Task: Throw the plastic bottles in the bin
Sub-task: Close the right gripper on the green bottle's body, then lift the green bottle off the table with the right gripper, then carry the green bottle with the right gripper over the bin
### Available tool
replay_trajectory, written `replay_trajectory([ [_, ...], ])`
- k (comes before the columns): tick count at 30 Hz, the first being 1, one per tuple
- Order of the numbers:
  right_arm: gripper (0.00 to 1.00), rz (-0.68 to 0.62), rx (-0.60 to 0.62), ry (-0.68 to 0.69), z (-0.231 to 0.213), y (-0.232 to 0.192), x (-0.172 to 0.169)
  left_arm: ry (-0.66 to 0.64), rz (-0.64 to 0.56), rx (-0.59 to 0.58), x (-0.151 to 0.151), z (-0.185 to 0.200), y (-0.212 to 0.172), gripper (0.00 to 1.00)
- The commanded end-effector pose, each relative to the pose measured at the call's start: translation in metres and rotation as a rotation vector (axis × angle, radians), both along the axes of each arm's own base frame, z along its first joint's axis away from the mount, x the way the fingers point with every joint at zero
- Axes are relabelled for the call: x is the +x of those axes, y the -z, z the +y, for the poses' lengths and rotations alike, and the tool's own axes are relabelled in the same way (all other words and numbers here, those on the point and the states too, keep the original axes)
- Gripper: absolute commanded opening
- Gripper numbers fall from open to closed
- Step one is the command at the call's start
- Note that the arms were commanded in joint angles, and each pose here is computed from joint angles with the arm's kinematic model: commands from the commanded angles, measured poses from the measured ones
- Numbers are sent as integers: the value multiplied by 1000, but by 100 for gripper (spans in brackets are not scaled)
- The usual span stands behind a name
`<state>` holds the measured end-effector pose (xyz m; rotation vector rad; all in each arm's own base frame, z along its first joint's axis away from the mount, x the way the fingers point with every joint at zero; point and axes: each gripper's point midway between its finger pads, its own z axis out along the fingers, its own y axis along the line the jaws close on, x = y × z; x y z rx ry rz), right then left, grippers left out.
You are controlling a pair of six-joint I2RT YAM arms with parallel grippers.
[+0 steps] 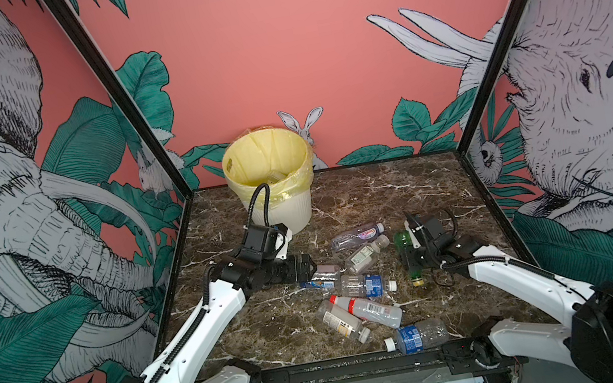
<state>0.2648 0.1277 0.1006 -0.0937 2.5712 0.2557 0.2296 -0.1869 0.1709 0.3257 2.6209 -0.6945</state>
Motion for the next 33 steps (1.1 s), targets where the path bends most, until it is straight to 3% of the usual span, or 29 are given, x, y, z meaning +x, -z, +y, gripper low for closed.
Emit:
replay_trajectory([
  [1, 57, -34, 79, -3, 10, -21, 6, -9, -16, -12, -2, 2, -2, 99],
  [9, 55, -101, 189, -7, 25, -58, 13, -23, -113, -24, 1, 7, -16, 99],
  [16, 55, -190, 373, -52, 52, -99, 24, -16, -113, -20, 0, 7, -14, 99],
  [33, 51, -251, 574, -76, 87, -144, 28, -71, -146, -10, 5, 15, -16, 99],
])
